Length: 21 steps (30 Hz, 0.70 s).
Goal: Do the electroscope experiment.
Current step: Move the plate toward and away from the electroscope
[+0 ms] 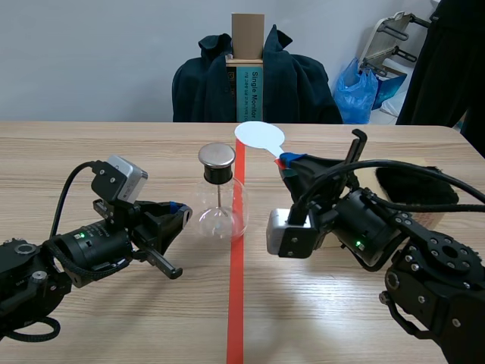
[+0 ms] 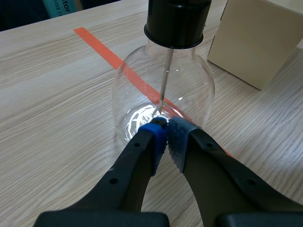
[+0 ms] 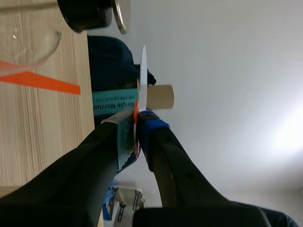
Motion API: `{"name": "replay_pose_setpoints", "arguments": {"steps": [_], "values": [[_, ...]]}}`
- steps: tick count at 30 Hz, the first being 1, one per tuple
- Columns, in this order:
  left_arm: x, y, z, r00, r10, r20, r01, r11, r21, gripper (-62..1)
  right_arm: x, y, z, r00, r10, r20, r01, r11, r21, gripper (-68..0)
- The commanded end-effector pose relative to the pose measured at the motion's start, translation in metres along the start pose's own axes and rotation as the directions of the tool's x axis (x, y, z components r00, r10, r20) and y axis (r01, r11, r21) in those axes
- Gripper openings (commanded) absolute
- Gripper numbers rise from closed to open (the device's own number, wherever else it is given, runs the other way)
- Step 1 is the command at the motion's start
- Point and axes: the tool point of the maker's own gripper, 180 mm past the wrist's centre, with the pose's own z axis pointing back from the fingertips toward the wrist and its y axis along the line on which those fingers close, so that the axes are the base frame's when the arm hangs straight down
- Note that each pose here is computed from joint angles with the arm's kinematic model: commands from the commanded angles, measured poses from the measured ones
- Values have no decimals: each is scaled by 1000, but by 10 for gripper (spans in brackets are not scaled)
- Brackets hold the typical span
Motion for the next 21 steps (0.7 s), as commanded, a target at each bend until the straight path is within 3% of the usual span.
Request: {"name": "replay_pose_setpoints", "arguments": {"steps": [1, 9, 14, 21], "values": [[14, 2, -3, 999, -3, 44, 3, 1000, 3, -558, -8, -11, -3, 1000, 13, -26, -13, 999, -34, -667], [14, 2, -3, 999, -3, 44, 3, 1000, 3, -559, -23, -11, -2, 994, 10, -108, -14, 999, -34, -667], [14, 2, -3, 999, -3, 44, 3, 1000, 3, -558, -23, -11, -2, 994, 14, -110, -18, 999, -31, -667], [14, 2, -3, 999, -3, 44, 3, 1000, 3, -559, 1, -11, -3, 999, 29, 27, -28, 999, -33, -667]]}}
